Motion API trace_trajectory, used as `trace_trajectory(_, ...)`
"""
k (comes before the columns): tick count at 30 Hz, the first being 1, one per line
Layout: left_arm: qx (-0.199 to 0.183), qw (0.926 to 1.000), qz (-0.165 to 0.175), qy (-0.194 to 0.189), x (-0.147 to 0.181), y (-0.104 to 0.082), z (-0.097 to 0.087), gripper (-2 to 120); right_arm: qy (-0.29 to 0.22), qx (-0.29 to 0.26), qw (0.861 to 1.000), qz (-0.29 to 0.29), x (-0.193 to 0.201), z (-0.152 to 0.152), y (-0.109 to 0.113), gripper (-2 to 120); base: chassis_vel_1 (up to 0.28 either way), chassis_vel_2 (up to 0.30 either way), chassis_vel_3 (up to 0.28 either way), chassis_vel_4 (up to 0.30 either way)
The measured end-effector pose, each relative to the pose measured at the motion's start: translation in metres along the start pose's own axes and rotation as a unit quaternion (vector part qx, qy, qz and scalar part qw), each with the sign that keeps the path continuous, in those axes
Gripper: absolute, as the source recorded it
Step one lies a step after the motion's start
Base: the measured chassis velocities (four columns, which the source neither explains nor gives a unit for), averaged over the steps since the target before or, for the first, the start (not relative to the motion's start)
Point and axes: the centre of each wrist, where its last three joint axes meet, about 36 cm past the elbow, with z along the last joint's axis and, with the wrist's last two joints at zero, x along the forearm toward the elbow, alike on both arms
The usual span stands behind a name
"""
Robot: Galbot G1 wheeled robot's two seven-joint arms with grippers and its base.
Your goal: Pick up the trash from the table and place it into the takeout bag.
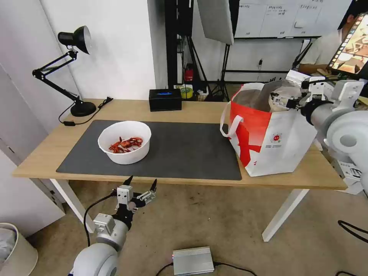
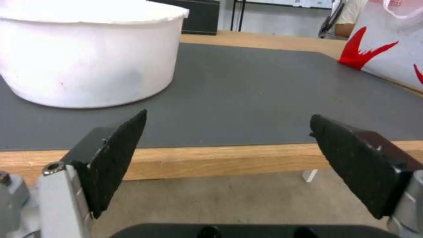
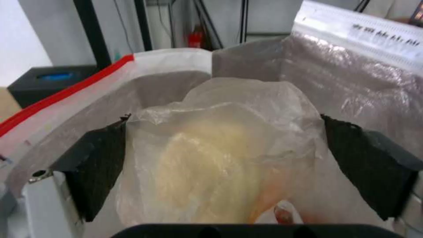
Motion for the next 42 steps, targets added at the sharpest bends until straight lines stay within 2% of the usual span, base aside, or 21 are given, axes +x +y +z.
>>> trace_trajectory(6,0.000,1.0000,0.001,0.001,0.000,-0.001,0.000,100,0.028,-0.027,0.999,-0.005,0.002,-0.015,0.003,100,0.000,0.000,0.000,0.000)
trace_trajectory(7,0.001,1.0000,0.002,0.001,-0.001,-0.002,0.001,100,0.014,0.001,1.000,-0.002,-0.001,-0.011,0.003,100,0.000,0.000,0.000,0.000)
trace_trajectory(8,0.001,1.0000,0.002,0.001,-0.001,-0.002,0.001,100,0.014,0.001,1.000,-0.002,-0.001,-0.011,0.003,100,0.000,0.000,0.000,0.000)
trace_trajectory(10,0.001,1.0000,0.002,0.000,-0.001,-0.002,0.000,100,-0.019,0.087,0.996,0.010,-0.008,0.002,-0.001,100,0.000,0.000,0.000,0.000)
trace_trajectory(11,0.001,1.0000,0.002,0.000,-0.001,-0.002,0.000,100,-0.019,0.087,0.996,0.010,-0.008,0.002,-0.001,100,0.000,0.000,0.000,0.000)
trace_trajectory(14,0.000,1.0000,0.001,0.000,-0.002,-0.001,0.001,100,-0.034,0.164,0.986,0.010,-0.014,0.014,-0.006,100,0.000,0.000,0.000,0.000)
trace_trajectory(18,-0.002,1.0000,0.000,0.000,-0.003,0.001,0.001,100,-0.037,0.184,0.982,0.009,-0.015,0.015,-0.008,100,0.000,0.000,0.000,0.000)
trace_trajectory(27,-0.003,1.0000,0.000,-0.001,-0.004,0.002,0.000,100,-0.037,0.184,0.982,0.012,-0.019,0.016,-0.008,100,0.000,0.000,0.000,0.000)
trace_trajectory(35,-0.004,1.0000,-0.001,-0.001,-0.004,0.004,0.000,100,-0.042,0.160,0.986,0.011,-0.018,0.013,-0.003,100,0.000,0.000,0.000,0.000)
trace_trajectory(38,-0.003,1.0000,-0.001,-0.001,-0.004,0.004,0.000,100,-0.066,0.131,0.989,-0.005,-0.017,0.013,0.001,100,0.000,0.000,0.000,0.000)
trace_trajectory(41,-0.003,1.0000,-0.002,-0.001,-0.005,0.003,0.000,100,-0.129,0.078,0.988,-0.043,-0.013,0.020,0.010,100,0.000,0.000,0.000,0.000)
trace_trajectory(42,-0.003,1.0000,-0.002,-0.001,-0.005,0.003,0.000,100,-0.129,0.078,0.988,-0.043,-0.013,0.020,0.010,100,0.000,0.000,0.000,0.000)
